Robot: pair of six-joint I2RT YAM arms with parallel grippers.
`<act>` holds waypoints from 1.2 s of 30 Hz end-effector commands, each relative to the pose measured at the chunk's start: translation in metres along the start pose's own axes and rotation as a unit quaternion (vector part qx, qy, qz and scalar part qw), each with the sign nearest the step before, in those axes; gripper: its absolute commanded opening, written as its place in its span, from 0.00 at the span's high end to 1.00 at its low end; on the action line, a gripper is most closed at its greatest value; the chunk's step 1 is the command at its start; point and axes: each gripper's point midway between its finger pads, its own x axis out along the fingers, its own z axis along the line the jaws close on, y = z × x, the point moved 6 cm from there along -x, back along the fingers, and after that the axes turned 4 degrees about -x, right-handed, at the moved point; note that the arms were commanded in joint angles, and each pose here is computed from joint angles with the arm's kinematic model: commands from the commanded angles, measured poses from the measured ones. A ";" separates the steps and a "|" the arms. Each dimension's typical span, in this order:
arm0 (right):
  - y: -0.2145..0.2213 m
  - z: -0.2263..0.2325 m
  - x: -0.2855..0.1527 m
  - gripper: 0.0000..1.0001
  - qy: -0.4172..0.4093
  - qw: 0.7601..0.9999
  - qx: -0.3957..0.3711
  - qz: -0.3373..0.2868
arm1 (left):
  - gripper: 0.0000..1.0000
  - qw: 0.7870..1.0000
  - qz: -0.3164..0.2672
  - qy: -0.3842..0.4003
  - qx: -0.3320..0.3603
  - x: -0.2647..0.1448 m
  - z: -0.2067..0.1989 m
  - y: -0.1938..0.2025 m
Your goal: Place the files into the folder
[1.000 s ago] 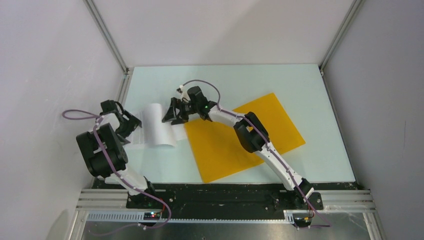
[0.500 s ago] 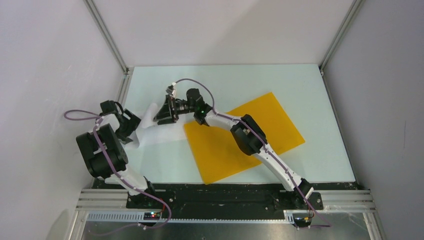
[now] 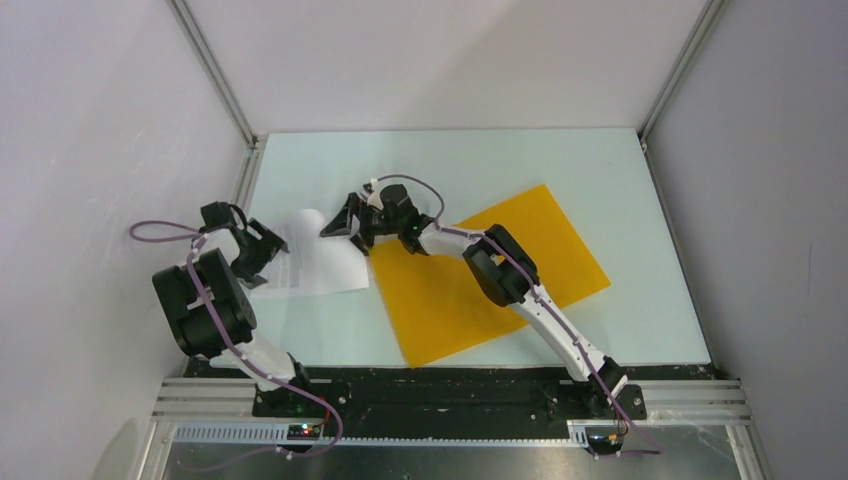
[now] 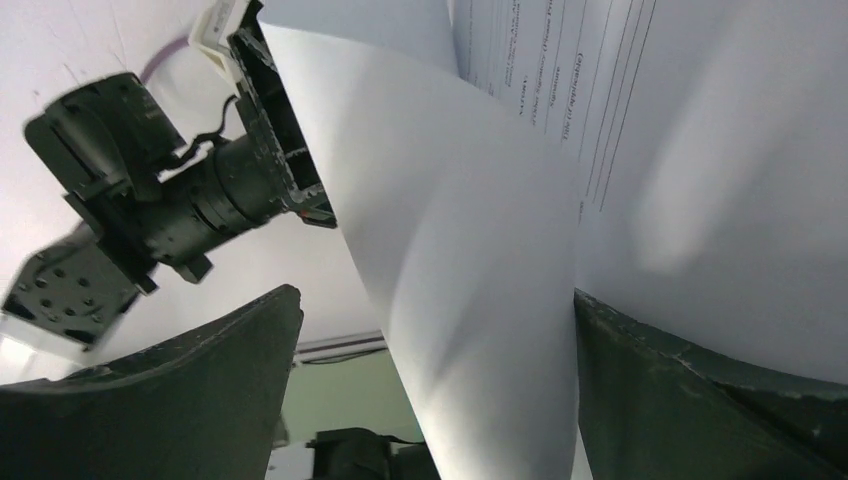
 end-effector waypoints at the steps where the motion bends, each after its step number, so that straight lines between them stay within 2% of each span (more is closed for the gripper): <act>1: -0.018 0.078 -0.010 0.01 -0.075 0.997 0.000 -0.028 | 0.07 1.000 0.028 0.004 0.002 -0.003 0.005 0.016; 4: -0.017 0.098 -0.010 0.01 -0.109 0.993 -0.021 -0.025 | 0.07 1.000 0.028 0.003 0.009 -0.004 0.007 0.018; 10: -0.008 0.100 -0.019 0.01 -0.122 0.992 -0.005 -0.026 | 0.07 1.000 0.027 -0.003 0.009 -0.004 0.010 0.020; 13: -0.005 0.109 -0.029 0.01 -0.145 0.989 -0.022 -0.029 | 0.07 1.000 0.027 -0.002 0.008 -0.004 0.010 0.019; 16: -0.003 0.105 -0.026 0.05 -0.131 0.990 -0.033 -0.030 | 0.07 1.000 0.028 0.000 0.006 -0.005 0.009 0.020; 18: -0.003 0.097 -0.020 0.16 -0.109 0.993 -0.035 -0.026 | 0.07 1.000 0.026 0.001 0.007 -0.005 0.008 0.019; 19: -0.003 0.086 -0.017 0.30 -0.081 0.996 -0.018 -0.023 | 0.07 1.000 0.024 0.000 0.006 -0.006 0.008 0.019; 20: -0.004 0.082 -0.016 0.37 -0.068 0.997 -0.019 -0.026 | 0.07 1.000 0.022 0.002 0.007 -0.007 0.008 0.017; 21: -0.005 0.071 -0.015 0.50 -0.042 0.999 0.000 -0.029 | 0.07 1.000 0.019 0.005 0.008 -0.009 0.006 0.016; 22: -0.008 0.063 -0.017 0.56 -0.027 0.999 0.003 -0.032 | 0.07 1.000 0.016 0.006 0.010 -0.012 0.005 0.015; 23: -0.007 0.054 -0.018 0.67 -0.001 0.999 0.018 -0.034 | 0.07 1.000 0.012 0.005 0.012 -0.015 0.004 0.013; 28: -0.017 0.050 -0.034 0.95 0.020 0.998 -0.035 -0.044 | 0.03 0.999 -0.023 0.034 0.031 -0.042 -0.013 -0.005; 30: -0.028 0.070 -0.047 0.99 0.009 0.995 -0.079 -0.053 | 0.02 0.996 -0.030 0.070 0.046 -0.056 -0.025 -0.007; 33: -0.041 0.092 -0.070 0.98 -0.015 0.984 -0.170 -0.052 | 0.00 0.988 -0.041 0.116 0.095 -0.075 -0.042 -0.003; 36: -0.057 0.114 -0.105 0.99 -0.029 0.972 -0.227 -0.045 | 0.00 0.972 -0.046 0.175 0.151 -0.096 -0.057 0.005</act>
